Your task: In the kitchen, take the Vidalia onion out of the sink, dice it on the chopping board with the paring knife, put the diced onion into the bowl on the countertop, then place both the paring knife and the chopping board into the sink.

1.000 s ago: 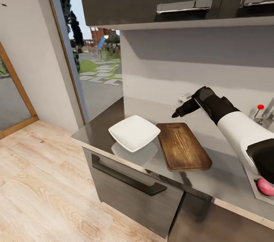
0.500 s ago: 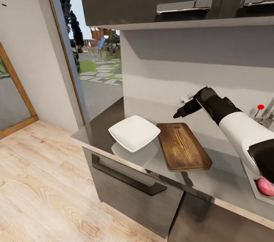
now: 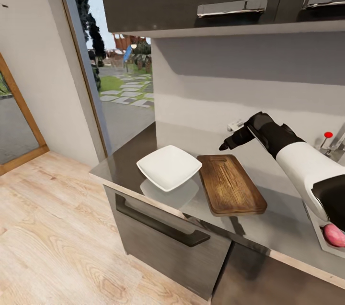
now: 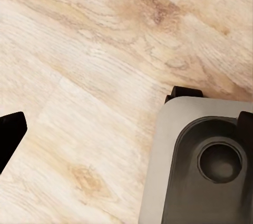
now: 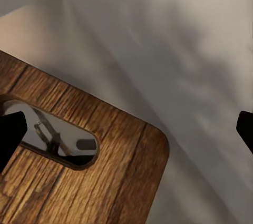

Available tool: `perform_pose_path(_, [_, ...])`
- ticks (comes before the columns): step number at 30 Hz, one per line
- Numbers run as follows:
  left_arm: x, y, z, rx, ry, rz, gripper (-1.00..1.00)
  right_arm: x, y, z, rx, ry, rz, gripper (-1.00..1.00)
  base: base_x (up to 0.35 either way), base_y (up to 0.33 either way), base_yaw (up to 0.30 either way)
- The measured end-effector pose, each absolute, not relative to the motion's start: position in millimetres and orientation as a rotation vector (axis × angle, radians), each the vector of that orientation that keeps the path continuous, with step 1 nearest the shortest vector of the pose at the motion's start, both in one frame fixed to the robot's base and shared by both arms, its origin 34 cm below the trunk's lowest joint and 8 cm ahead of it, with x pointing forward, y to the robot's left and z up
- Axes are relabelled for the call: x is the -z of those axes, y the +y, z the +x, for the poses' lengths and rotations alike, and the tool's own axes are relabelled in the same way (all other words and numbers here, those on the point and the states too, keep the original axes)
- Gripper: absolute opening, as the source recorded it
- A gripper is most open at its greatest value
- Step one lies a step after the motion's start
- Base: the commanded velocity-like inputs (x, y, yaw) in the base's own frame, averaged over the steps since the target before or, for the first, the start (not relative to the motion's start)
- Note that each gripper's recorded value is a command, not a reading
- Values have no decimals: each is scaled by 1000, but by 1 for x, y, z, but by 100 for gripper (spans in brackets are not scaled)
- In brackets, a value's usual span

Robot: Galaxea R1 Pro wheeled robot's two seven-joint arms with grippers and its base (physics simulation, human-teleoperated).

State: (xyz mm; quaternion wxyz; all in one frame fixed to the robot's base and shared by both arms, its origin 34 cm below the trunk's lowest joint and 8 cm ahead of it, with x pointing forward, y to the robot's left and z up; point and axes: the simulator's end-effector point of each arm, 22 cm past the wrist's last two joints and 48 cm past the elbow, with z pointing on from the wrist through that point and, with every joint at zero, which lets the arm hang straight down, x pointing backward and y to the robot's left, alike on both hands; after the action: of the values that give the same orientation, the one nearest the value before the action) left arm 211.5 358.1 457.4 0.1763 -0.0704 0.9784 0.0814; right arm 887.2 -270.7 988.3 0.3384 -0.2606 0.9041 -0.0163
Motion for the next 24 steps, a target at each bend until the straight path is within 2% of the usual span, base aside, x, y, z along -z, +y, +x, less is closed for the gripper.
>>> perform_pose_path(24, [-456,358,202,-235,2798,-198,100,-962,-274,890,32,2396,-678,100,0,0,0])
